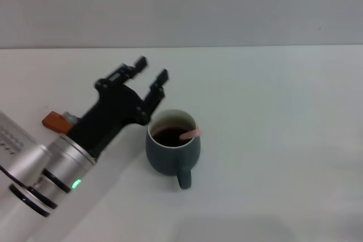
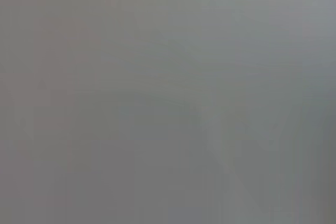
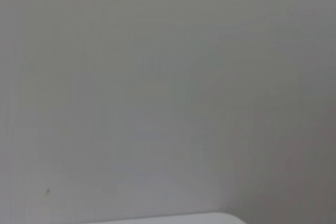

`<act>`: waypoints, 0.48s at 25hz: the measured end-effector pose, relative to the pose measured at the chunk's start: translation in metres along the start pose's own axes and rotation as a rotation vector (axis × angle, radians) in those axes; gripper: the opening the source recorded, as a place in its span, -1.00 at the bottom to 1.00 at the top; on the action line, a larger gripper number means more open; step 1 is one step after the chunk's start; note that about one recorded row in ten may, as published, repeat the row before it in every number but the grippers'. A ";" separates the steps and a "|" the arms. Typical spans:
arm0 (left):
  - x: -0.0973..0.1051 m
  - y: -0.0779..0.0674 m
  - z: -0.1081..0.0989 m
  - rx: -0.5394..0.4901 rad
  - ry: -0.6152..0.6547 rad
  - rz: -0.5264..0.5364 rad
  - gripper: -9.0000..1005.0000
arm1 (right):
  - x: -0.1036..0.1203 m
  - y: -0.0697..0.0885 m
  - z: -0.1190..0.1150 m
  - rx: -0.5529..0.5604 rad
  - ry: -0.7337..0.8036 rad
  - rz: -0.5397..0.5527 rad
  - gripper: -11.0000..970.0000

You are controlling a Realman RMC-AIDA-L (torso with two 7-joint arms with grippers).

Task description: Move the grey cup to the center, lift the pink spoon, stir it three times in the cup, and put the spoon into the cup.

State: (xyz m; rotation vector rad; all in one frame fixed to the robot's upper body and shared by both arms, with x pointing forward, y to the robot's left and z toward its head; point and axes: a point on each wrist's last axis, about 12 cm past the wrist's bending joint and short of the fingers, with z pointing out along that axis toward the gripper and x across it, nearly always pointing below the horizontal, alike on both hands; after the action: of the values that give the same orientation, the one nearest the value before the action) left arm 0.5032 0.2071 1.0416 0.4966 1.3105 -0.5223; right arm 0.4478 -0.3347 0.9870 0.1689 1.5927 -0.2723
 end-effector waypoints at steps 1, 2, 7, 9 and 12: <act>0.000 0.003 -0.001 -0.015 -0.001 0.003 -0.40 | -0.001 -0.001 -0.001 0.004 -0.010 -0.001 -0.98; -0.001 0.008 -0.003 -0.044 -0.002 0.008 -0.19 | -0.001 -0.001 -0.001 0.004 -0.010 -0.001 -0.98; -0.001 0.041 -0.031 -0.276 0.006 0.079 0.18 | -0.004 -0.005 -0.009 0.016 -0.055 0.000 -0.98; -0.001 0.054 -0.047 -0.380 0.015 0.103 0.26 | -0.006 -0.006 -0.012 0.011 -0.078 -0.005 -0.98; 0.002 0.075 -0.078 -0.544 0.048 0.112 0.39 | -0.010 -0.005 -0.015 -0.004 -0.118 -0.010 -0.98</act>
State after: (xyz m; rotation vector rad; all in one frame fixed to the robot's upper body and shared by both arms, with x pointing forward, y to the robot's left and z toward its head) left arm 0.4901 0.3138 1.0289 0.1281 1.3947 -0.0484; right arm 0.4326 -0.3344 0.9977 0.1397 1.4777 -0.2820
